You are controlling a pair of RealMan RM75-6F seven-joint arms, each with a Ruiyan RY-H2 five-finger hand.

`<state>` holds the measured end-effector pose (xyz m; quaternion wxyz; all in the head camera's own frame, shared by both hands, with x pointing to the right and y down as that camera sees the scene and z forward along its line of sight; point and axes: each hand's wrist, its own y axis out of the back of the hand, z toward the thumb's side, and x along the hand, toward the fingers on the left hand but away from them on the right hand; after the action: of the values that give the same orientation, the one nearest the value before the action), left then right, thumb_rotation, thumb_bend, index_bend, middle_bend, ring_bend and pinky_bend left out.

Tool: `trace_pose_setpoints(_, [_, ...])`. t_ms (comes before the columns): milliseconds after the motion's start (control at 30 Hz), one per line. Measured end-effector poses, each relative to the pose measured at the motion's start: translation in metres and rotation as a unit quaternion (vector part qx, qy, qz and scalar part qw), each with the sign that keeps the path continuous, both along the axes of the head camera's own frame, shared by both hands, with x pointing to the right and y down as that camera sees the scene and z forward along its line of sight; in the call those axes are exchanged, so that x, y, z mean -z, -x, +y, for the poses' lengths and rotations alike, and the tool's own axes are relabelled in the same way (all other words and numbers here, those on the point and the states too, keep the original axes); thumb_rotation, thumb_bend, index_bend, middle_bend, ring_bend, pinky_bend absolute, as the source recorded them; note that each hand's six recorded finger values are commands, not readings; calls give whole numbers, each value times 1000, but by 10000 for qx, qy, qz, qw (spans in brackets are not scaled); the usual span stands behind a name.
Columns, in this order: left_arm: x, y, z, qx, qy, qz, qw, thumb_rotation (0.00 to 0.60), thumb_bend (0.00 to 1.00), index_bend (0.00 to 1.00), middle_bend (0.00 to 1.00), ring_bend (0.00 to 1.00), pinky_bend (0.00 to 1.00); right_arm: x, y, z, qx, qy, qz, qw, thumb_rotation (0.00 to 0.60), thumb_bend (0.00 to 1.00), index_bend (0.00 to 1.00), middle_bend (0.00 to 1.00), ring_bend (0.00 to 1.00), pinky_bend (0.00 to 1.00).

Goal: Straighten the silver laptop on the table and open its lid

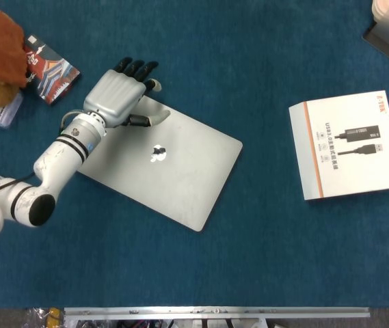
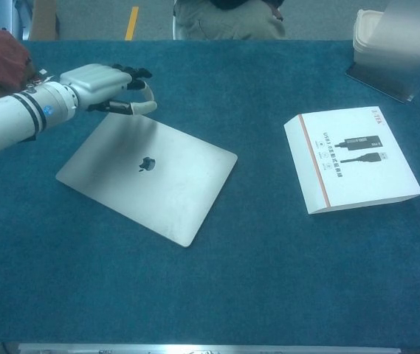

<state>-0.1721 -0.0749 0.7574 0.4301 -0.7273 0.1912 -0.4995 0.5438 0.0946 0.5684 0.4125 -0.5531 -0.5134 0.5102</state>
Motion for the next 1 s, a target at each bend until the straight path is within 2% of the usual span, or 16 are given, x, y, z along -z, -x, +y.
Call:
trace_pose_setpoints(367, [-27, 17, -6, 267, 155, -168, 9994, 0, 208, 224, 0, 0, 0, 0, 1, -1, 5, 7, 29, 10000, 600, 252, 16, 174, 88, 74])
trace_pose_setpoints(1000, [-47, 40, -7, 527, 238, -363, 9977, 0, 208, 228, 0, 0, 0, 2, 0, -1, -30, -26, 51, 10000, 600, 252, 16, 174, 88, 74])
